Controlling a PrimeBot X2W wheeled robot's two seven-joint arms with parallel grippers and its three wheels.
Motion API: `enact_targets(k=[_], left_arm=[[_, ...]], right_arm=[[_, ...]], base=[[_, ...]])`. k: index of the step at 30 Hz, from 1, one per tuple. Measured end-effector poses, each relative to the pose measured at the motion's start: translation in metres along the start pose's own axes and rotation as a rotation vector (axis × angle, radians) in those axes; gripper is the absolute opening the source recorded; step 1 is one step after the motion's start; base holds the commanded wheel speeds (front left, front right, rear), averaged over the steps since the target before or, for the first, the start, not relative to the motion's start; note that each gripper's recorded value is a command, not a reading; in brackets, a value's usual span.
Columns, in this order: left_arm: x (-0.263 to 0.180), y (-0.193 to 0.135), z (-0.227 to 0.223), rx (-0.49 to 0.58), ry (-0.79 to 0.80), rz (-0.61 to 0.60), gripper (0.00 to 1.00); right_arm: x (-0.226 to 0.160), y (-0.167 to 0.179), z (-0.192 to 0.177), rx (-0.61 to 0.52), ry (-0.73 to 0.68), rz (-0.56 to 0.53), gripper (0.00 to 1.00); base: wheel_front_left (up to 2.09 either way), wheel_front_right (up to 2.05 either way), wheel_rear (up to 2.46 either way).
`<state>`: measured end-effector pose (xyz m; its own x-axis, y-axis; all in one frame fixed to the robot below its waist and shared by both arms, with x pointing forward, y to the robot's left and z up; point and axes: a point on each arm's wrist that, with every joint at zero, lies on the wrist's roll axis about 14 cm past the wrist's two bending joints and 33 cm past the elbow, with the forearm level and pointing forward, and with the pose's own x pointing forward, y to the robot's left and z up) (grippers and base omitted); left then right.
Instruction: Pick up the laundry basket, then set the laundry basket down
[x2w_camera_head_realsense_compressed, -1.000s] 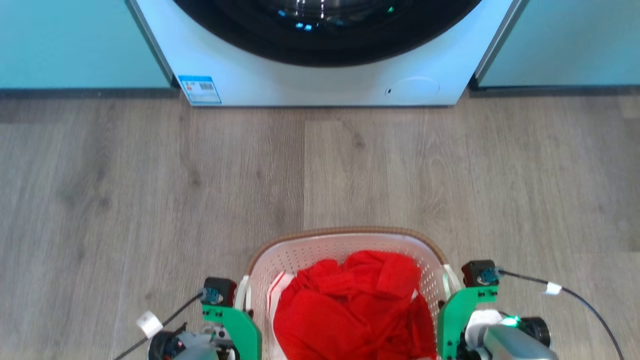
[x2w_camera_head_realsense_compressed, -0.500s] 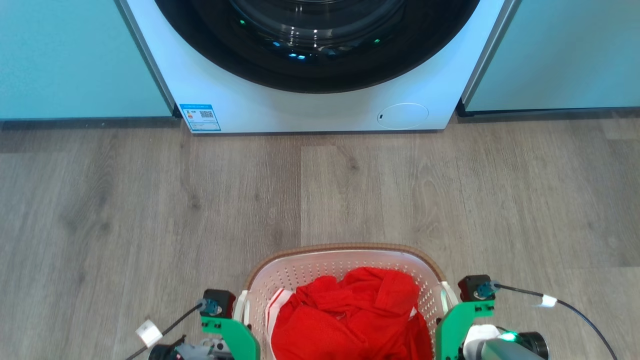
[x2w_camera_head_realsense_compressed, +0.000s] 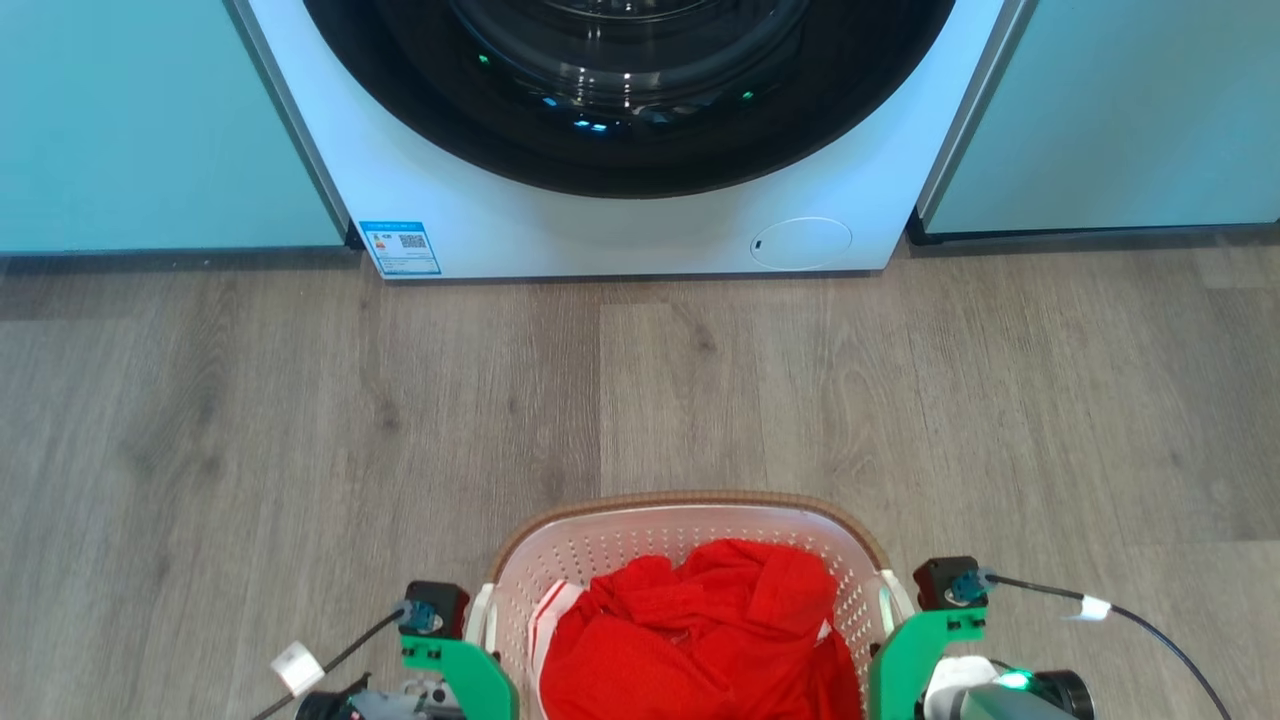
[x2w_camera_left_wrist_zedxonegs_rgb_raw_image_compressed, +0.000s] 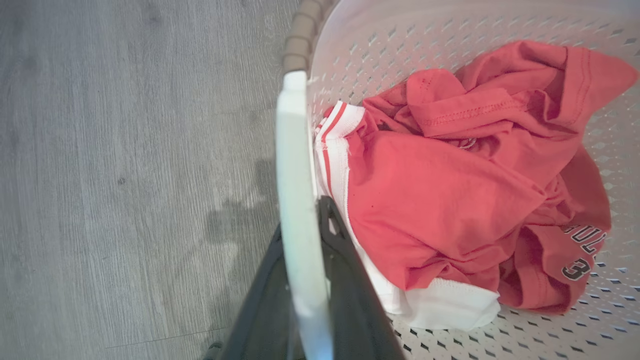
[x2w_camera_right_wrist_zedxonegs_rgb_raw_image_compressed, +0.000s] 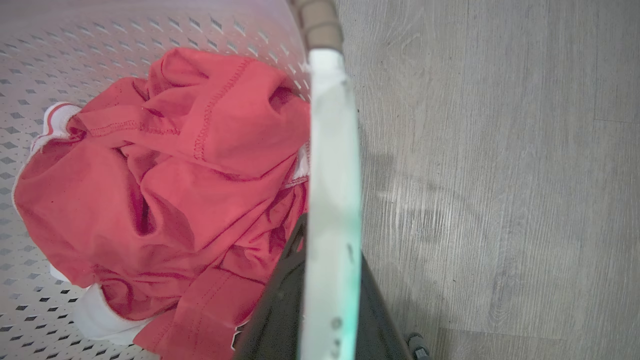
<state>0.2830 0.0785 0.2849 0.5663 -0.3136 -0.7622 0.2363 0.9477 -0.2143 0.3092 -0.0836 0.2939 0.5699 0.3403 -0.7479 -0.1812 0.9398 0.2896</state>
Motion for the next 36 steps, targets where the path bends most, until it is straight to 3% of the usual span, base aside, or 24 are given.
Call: enact_targets(k=[29,36], left_arm=[[0.003,0.000,-0.008,-0.006,0.028,-0.002,0.00],[0.013,0.004,0.001,0.001,0.028,0.000,0.00]], right_arm=[[0.003,-0.001,-0.009,0.005,0.019,0.002,0.00],[0.014,-0.004,0.005,-0.003,0.010,0.003,0.00]], base=[[0.00,0.00,0.00],[0.00,0.00,0.00]])
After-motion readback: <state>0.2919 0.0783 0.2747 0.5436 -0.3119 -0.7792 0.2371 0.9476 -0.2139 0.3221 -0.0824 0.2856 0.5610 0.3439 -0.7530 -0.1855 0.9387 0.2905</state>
